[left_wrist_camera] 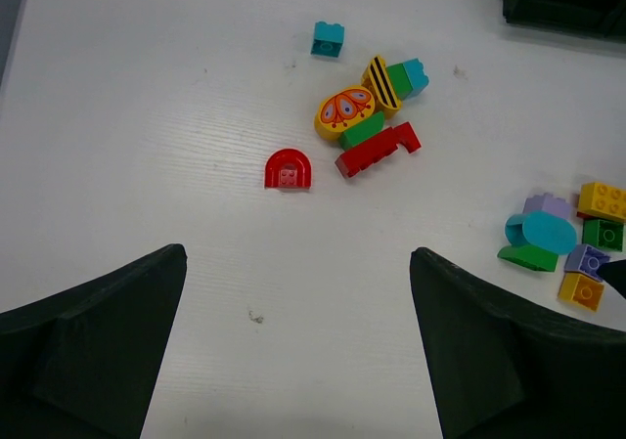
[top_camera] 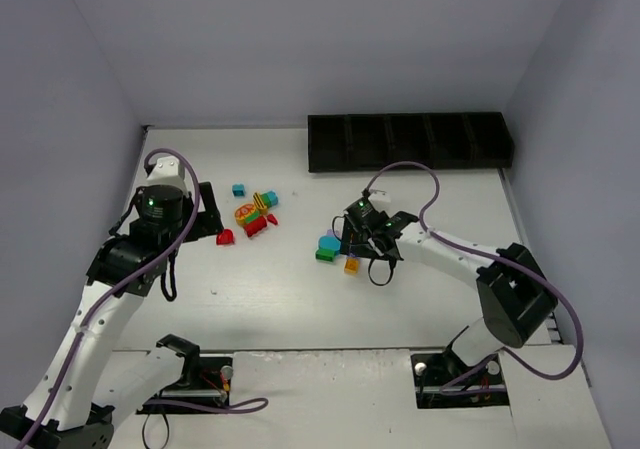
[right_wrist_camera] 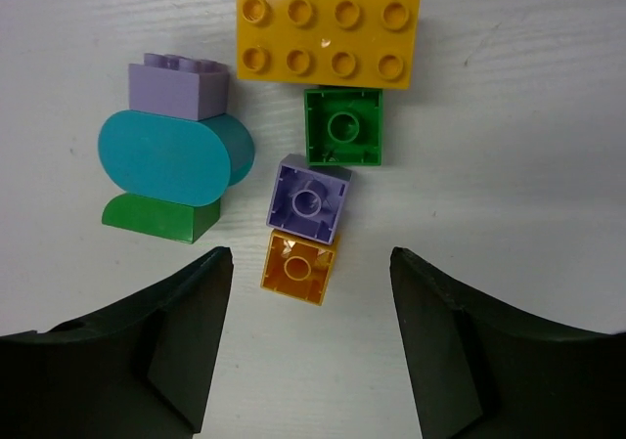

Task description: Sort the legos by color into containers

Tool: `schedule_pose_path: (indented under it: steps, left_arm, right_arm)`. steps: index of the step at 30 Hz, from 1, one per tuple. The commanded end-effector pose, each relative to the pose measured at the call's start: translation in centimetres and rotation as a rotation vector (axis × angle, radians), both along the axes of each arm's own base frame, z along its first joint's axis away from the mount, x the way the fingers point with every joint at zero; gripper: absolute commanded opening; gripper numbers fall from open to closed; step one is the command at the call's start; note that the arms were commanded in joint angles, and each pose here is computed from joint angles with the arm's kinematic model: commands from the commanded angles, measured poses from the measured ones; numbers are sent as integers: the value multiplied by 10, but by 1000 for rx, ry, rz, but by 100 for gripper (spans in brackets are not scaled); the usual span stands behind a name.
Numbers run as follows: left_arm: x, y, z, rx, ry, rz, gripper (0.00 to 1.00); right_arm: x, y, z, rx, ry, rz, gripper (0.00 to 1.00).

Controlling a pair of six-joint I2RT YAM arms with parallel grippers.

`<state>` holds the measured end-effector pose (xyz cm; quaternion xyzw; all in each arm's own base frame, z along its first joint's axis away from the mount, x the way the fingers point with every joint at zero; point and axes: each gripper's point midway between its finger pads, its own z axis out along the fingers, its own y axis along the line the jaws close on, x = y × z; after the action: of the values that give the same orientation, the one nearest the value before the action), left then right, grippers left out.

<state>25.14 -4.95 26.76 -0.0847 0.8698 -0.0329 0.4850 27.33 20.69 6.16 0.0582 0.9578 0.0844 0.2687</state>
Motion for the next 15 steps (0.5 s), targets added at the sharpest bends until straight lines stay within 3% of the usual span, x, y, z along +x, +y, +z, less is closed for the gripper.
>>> schedule_pose_path:
  steps: [1,7,15]
  left_arm:
    - [4,-5,6,-24,-28,-8,90]
    - [3,-6,4,-30,-24,-18,90]
    - [3,-5,4,-13,-21,-25,90]
  right_arm:
    - [4,0,-6,-3,-9,-106,61]
    - [9,1,-19,-22,2,-139,52]
    - [19,9,-30,-33,13,-150,51]
